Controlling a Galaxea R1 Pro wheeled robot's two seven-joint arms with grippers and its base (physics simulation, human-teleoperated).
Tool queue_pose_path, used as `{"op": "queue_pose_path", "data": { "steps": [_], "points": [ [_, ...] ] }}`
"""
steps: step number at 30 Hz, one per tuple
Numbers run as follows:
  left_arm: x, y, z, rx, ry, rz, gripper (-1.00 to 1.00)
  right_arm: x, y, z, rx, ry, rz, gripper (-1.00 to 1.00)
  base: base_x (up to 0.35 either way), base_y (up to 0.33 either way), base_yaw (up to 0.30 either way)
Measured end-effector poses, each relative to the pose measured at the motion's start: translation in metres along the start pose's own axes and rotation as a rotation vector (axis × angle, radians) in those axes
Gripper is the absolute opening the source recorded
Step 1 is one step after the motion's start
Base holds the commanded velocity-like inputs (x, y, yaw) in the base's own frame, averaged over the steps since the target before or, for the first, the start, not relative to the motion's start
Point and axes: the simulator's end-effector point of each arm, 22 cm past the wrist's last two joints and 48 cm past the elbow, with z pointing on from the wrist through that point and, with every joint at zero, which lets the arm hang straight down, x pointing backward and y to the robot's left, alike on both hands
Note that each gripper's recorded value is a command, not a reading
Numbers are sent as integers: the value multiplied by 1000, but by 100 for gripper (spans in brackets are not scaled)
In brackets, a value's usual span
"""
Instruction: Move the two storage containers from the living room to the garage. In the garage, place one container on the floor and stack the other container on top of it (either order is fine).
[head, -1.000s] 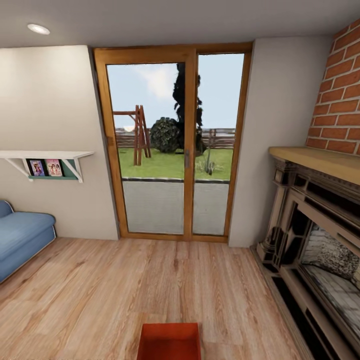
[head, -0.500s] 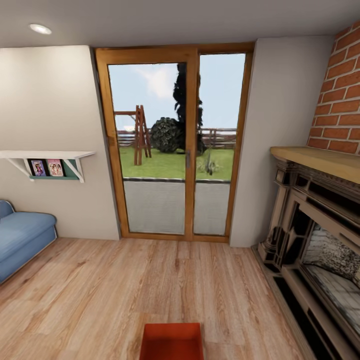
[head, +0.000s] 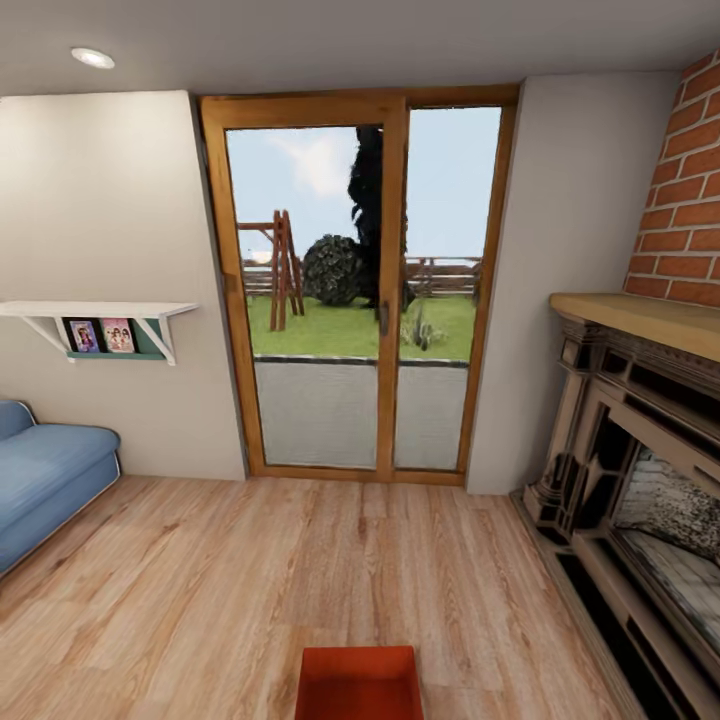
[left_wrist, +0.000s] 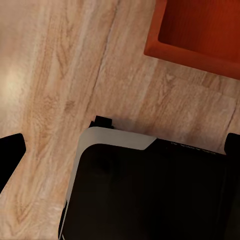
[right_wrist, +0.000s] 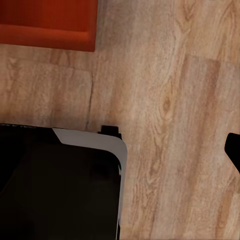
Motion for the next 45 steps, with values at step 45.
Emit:
{"op": "queue_pose_path", "data": {
  "steps": [45],
  "points": [
    [0, 4, 3, -16, -20, 9, 100, 15, 7, 2, -9, 44, 14, 100, 0, 3, 0]
  ]
}}
